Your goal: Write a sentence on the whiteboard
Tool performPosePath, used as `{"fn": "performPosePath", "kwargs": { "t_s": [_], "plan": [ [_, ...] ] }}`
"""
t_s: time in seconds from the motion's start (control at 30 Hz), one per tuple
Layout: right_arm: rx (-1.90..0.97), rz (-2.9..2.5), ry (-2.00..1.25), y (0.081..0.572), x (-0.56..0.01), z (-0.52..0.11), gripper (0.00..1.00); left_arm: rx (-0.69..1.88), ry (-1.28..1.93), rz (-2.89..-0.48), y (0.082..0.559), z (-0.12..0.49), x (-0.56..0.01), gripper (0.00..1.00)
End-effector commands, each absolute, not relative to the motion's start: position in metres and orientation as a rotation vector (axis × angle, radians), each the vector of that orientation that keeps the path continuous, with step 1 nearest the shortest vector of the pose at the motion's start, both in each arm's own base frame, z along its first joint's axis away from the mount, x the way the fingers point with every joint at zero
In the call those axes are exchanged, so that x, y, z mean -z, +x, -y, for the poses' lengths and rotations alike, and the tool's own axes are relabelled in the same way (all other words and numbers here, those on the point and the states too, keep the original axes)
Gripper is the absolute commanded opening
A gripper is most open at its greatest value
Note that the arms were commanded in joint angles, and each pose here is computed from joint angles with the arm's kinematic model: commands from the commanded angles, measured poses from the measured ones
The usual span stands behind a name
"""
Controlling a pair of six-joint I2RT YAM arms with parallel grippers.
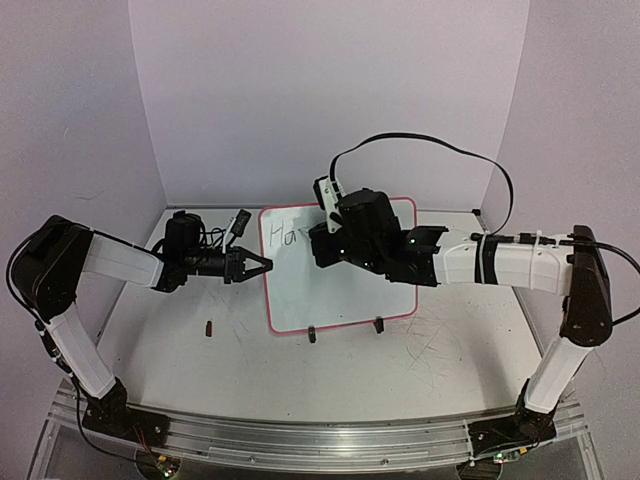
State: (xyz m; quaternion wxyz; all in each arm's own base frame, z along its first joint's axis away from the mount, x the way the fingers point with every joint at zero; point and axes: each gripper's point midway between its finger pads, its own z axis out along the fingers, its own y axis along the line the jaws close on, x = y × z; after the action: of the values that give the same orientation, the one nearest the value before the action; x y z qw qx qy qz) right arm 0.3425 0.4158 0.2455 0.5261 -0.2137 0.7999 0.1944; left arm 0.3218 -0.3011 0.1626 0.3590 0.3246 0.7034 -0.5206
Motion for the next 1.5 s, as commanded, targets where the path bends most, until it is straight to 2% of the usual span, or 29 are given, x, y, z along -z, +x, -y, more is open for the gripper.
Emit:
{"fn": "performPosePath", "kwargs": {
  "t_s": [0.0, 0.73, 0.9, 1.2, 1.47],
  "plan": [
    [-0.491, -1.903, -0.479, 0.342, -0.255, -0.415, 0.0, 1.286, 0.857, -1.798, 0.323, 0.301, -0.166, 0.0],
    [-0.524, -2.001, -0.498, 0.314, -0.218, -0.415, 0.0, 1.289, 0.858, -1.795, 0.322, 0.301, -0.168, 0.0],
    [-0.524, -1.981, -0.488, 0.316, -0.228, -0.415, 0.0, 1.289, 0.859, -1.793, 0.322, 0.301, -0.169, 0.0],
    [-0.63, -1.85, -0.447, 0.317, -0.283, -0.417, 0.0, 1.29, 0.858, -1.797, 0.321, 0.302, -0.168, 0.0],
    [-0.595, -1.839, -0.413, 0.335, -0.285, -0.411, 0.0, 1.289, 0.858, -1.794, 0.321, 0.301, -0.169, 0.0]
  ]
}}
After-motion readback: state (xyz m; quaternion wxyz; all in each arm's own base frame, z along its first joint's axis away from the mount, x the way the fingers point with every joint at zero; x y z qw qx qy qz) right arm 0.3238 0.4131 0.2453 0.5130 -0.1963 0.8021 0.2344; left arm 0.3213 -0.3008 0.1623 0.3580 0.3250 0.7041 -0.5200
